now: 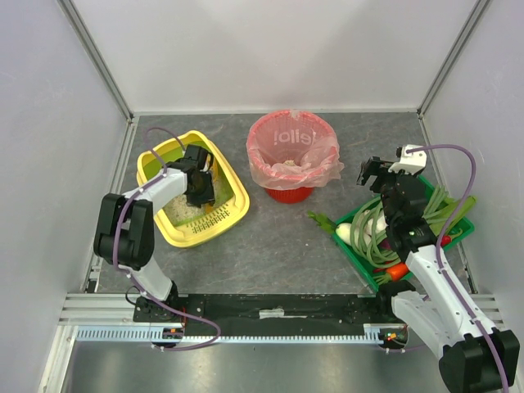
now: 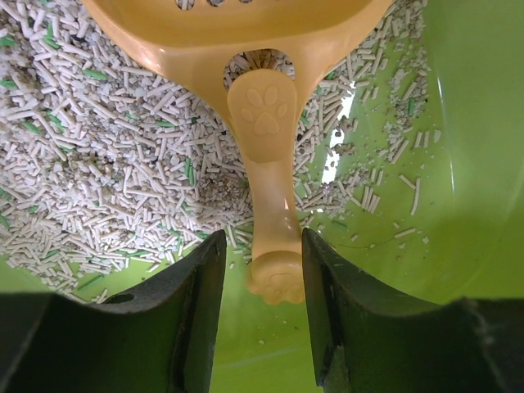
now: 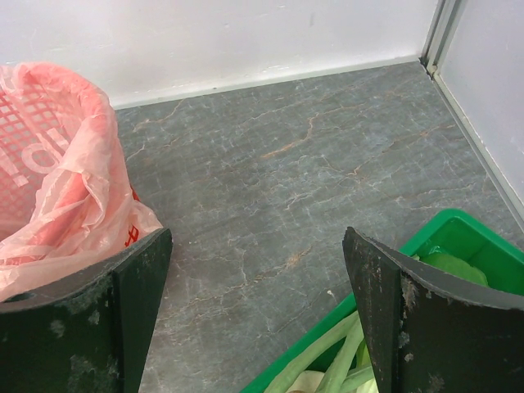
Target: Clean the litter box
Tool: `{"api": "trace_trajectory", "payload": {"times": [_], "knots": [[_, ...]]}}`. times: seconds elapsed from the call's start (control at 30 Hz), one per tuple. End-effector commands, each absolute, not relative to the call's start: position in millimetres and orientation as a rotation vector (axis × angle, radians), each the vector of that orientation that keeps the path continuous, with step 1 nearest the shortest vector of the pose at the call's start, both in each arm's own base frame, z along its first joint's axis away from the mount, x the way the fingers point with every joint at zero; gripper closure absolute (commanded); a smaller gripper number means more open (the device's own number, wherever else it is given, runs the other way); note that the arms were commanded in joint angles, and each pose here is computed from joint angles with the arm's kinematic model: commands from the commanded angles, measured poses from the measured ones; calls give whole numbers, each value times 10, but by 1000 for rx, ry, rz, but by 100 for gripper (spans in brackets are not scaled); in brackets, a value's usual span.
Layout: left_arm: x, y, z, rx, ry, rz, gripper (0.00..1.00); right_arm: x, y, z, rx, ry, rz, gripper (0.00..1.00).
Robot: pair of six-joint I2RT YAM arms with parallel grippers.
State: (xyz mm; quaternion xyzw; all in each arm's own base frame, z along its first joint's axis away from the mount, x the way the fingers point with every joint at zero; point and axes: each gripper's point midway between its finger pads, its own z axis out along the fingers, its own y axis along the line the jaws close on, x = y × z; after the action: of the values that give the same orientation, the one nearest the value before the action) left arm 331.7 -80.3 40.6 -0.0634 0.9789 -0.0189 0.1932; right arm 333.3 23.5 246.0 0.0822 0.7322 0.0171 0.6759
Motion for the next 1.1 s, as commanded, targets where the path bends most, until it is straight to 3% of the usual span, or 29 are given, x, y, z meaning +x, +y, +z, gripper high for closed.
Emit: {"api": "trace_trajectory", "payload": {"times": [0.0,0.3,0.63,1.07], "knots": [[3390,-816,352,-222,2732,-59,51,3328,253,2640,187,1597,63,7],[3388,-768,254,-215,2755,-11,50,3334,250,2627,185,1599,59,7],[3450,-671,630,-215,2629,14,76,3319,249,2632,183,1593,61,7],[3479,-505,1192,-187,2554,55,86,3351,272,2605,177,1603,67,7]]}}
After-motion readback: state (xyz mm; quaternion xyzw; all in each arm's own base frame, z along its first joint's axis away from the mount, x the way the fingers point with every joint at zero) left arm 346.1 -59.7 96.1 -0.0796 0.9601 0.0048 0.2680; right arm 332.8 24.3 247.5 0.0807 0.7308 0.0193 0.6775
